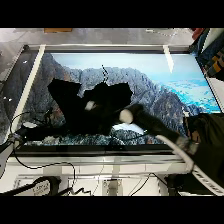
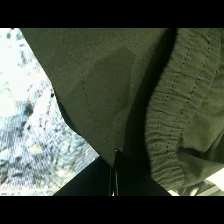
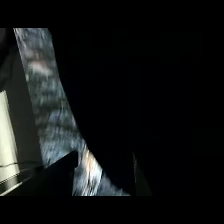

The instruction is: Fold the clothes and pants, and hang the long-sleeved shirts on hangers.

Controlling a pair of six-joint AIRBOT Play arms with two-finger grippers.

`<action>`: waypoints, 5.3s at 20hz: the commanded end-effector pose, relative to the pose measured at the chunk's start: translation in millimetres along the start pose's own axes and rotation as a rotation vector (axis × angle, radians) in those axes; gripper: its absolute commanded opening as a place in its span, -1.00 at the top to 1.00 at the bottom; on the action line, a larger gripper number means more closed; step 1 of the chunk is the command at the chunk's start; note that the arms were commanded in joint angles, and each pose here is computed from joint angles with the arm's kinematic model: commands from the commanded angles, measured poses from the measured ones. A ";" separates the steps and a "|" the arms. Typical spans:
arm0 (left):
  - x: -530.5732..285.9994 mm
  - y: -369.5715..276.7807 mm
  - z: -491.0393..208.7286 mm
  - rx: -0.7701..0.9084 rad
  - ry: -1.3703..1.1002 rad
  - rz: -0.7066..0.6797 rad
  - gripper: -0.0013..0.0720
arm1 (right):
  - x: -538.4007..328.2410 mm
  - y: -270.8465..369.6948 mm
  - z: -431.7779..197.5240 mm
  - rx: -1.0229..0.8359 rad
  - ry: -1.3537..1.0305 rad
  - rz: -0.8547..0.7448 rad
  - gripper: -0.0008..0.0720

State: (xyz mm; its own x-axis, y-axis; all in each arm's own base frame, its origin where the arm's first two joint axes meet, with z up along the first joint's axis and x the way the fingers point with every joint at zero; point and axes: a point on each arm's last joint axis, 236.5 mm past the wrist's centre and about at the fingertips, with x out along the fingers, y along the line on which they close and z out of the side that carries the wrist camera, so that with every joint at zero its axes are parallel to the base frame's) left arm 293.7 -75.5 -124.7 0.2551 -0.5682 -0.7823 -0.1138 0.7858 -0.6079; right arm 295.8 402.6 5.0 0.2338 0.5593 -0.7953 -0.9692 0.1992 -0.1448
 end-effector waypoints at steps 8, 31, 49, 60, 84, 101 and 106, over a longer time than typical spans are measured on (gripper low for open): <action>-1.4 -17.6 -15.6 -0.007 0.067 -0.072 0.93 | 100.5 55.0 37.8 -0.313 -0.079 -0.020 -0.09; -21.2 -86.9 -9.4 0.121 0.001 -0.220 0.94 | 110.1 1.5 -17.0 -0.271 0.049 -0.006 0.21; -123.5 26.0 126.9 -0.212 -0.498 0.015 0.94 | -241.1 -311.4 -84.8 0.962 -0.469 -0.713 0.93; -300.4 67.4 223.5 -0.183 -0.968 0.192 0.95 | -358.3 -284.7 -355.2 1.580 -0.126 -0.894 0.93; -271.5 168.1 154.5 0.057 -0.388 0.712 0.94 | -237.4 -18.3 -341.1 1.657 0.159 -0.409 0.93; -250.9 241.0 55.3 -0.133 -0.064 0.734 0.94 | -225.5 3.4 -310.1 1.710 0.131 -0.224 0.93; -262.1 268.5 33.6 -0.127 0.027 0.819 0.94 | -207.7 36.1 -316.6 1.770 0.209 -0.127 0.93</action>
State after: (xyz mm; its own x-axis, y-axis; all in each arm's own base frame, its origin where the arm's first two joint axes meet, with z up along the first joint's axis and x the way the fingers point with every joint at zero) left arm 250.5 282.2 -68.4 0.0995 0.1401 -0.9851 -0.3829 0.9192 0.0921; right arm 205.5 31.1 -10.0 0.2124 0.3707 -0.9041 0.2886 0.8602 0.4205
